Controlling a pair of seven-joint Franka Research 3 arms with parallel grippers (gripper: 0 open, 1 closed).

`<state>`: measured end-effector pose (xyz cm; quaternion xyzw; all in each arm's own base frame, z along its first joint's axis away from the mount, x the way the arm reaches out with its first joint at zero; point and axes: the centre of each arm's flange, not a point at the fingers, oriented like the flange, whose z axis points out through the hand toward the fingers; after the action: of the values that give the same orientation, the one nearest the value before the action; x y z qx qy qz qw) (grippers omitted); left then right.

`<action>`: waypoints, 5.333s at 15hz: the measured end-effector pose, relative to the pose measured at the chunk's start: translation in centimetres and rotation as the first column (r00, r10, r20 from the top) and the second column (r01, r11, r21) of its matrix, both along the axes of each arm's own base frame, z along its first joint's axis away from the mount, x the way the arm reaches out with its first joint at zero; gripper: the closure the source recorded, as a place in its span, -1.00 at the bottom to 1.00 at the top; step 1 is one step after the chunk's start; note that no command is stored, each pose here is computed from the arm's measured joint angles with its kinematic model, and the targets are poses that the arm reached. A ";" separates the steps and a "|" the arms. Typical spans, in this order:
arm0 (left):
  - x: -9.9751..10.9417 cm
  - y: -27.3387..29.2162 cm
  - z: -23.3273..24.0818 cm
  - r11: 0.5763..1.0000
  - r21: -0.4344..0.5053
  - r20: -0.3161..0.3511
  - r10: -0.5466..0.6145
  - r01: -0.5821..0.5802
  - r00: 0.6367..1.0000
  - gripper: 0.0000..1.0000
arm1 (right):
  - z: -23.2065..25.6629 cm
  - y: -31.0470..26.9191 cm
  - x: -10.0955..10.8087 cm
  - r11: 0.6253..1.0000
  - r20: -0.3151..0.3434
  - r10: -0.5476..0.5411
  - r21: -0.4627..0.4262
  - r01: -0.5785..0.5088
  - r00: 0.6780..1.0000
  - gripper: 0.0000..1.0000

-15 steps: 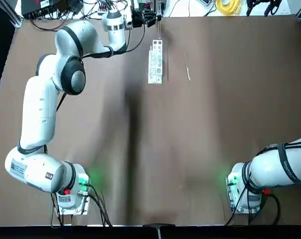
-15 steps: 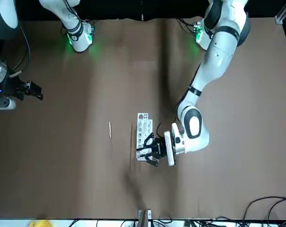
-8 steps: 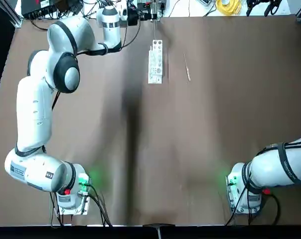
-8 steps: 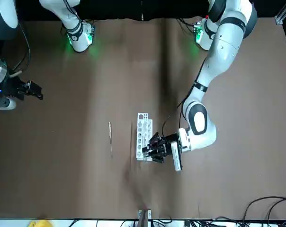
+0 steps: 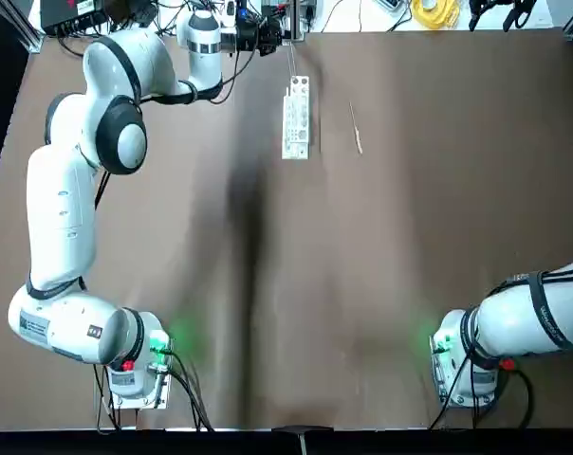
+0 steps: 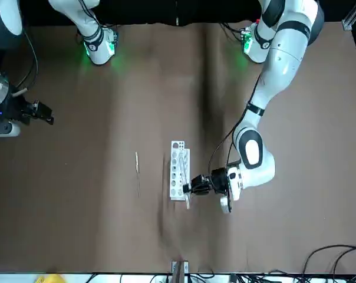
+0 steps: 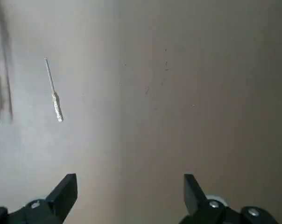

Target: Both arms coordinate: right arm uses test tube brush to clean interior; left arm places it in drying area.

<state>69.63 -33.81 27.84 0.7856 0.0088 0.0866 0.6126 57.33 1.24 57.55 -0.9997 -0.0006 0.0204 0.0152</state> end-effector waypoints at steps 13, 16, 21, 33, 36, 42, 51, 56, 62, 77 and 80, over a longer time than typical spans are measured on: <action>-0.5 3.4 -1.5 0.988 -0.113 -0.731 -0.009 -0.108 0.682 0.53 | -0.1 0.0 0.0 1.000 -0.001 0.001 0.000 -0.001 1.000 -1.00; -0.6 4.0 -1.9 0.985 -0.113 -0.808 -0.015 -0.129 0.589 0.53 | -0.1 0.0 0.0 1.000 -0.001 0.001 0.000 -0.001 1.000 -1.00; -1.4 3.9 -2.5 0.984 -0.114 -0.921 -0.053 -0.137 0.387 0.53 | -0.1 0.0 0.0 1.000 -0.001 0.001 0.000 -0.001 1.000 -1.00; -2.0 4.5 -7.9 0.967 -0.118 -0.993 -0.118 -0.225 0.013 0.53 | -0.1 0.0 0.0 1.000 -0.004 0.000 0.000 0.000 1.000 -1.00; -1.4 4.7 -7.7 0.947 -0.153 -0.985 -0.169 -0.282 -0.033 0.51 | -0.2 0.0 0.0 1.000 -0.004 0.000 0.000 0.000 1.000 -1.00; -0.9 3.7 -9.1 0.925 -0.180 -0.976 -0.210 -0.334 -0.055 0.47 | -0.1 -0.5 0.1 1.000 -0.003 -0.009 0.000 0.009 1.000 -1.00; -0.6 1.2 -12.7 0.922 -0.187 -0.973 -0.222 -0.338 -0.066 0.48 | -0.1 -0.5 0.1 1.000 -0.003 -0.010 0.000 0.010 1.000 -1.00; -0.6 1.3 -13.4 0.921 -0.185 -0.972 -0.222 -0.342 -0.072 0.48 | -0.1 -0.5 0.1 1.000 -0.003 -0.009 0.000 0.009 1.000 -1.00; -1.0 1.5 -14.9 0.922 -0.176 -0.973 -0.216 -0.345 -0.082 0.47 | -0.2 -0.5 0.1 1.000 -0.006 -0.009 -0.001 0.009 1.000 -1.00; -1.7 1.7 -17.6 0.923 -0.180 -0.979 -0.200 -0.339 -0.026 0.47 | -0.3 -0.4 0.1 1.000 -0.007 -0.008 -0.001 0.008 1.000 -1.00; -1.9 1.7 -18.2 0.924 -0.181 -0.980 -0.197 -0.338 -0.015 0.44 | -0.3 -0.4 0.1 1.000 -0.007 -0.008 -0.001 0.008 1.000 -1.00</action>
<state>67.73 -32.14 9.68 0.4769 0.4984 -0.4692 0.5514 57.43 0.83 57.25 -0.9996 0.0036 0.0238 0.0150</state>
